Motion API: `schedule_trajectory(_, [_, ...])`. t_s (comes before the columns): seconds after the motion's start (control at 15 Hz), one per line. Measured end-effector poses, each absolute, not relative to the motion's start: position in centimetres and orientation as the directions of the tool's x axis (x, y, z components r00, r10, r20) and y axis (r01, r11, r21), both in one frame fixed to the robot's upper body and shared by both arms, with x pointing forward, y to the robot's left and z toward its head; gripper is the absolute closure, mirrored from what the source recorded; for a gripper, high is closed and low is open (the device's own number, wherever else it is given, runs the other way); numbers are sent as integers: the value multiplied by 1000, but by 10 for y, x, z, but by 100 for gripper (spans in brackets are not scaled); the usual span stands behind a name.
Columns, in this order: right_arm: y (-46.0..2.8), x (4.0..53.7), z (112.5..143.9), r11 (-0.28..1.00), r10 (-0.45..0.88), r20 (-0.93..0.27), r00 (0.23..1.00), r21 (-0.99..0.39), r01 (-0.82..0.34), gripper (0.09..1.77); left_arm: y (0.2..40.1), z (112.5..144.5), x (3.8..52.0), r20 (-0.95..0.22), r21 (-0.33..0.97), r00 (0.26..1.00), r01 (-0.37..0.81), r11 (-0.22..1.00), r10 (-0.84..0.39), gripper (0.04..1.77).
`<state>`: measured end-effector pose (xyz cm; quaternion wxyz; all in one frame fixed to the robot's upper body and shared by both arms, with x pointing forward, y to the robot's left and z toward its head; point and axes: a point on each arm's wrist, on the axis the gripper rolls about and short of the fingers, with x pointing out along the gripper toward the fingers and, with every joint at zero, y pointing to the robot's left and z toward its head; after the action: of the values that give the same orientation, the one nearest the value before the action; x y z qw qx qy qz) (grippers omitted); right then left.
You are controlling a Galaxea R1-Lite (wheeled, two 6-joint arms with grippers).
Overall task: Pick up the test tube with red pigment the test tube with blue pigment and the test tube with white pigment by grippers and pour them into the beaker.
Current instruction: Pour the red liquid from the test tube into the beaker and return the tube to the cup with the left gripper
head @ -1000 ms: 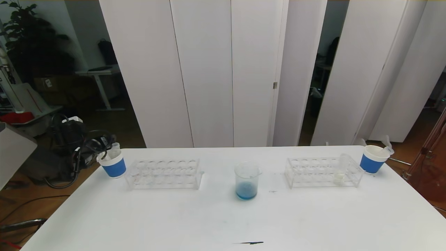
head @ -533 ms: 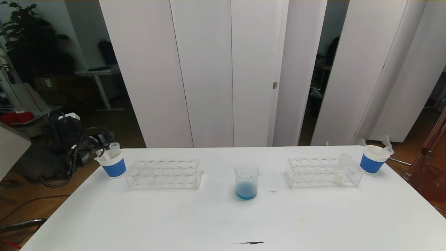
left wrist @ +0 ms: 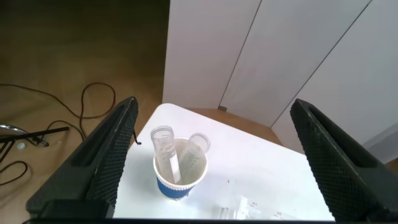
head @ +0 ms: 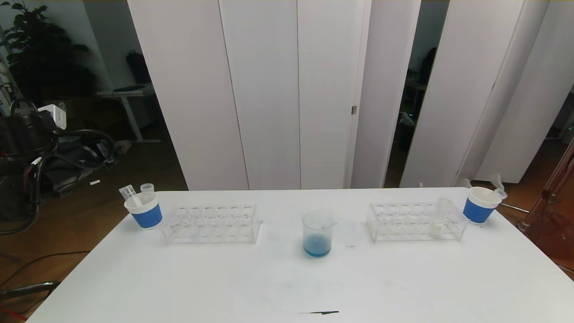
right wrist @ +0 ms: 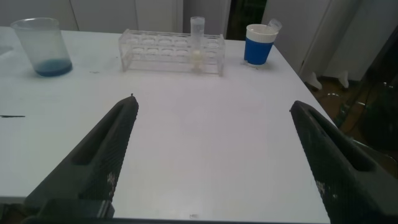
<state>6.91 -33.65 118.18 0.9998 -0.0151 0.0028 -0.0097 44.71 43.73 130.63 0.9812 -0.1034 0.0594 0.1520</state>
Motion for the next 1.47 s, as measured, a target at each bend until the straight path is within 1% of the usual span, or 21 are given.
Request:
schedule_trajectory(0.13, [-337,69,1182,999,-20,-5,1000,-30,19,11,419,1331,409,-146,-173,958,-270,947,246,6])
schedule_trajectory(0.27, [-337,69,1182,999,-20,-5,1000,-30,20,11,400,1350,366,-133,-148,969,-229,962,210,6])
schedule_trajectory(0.4, [-337,69,1182,999,-20,-5,1000,-30,20,11,383,1357,324,-118,-108,977,-190,976,178,6])
schedule_trajectory(0.47, [-337,69,1182,999,-20,-6,1000,-30,20,11,373,1356,301,-117,-83,980,-169,982,159,6])
schedule_trajectory(0.73, [-337,69,1182,999,-20,-5,1000,-30,20,11,347,1334,219,-139,-18,987,-85,996,82,6])
schedule_trajectory(1.0, [-337,69,1182,999,-20,-5,1000,-30,20,11,336,1307,149,-143,-1,989,-28,1000,27,6])
schedule_trajectory(1.2, [-337,69,1182,999,-20,-5,1000,-30,20,11,333,1276,113,-124,17,992,5,1000,-3,6])
schedule_trajectory(1.47, [-337,69,1182,999,-20,-5,1000,-30,20,11,333,1236,89,-90,31,996,31,999,-29,6])
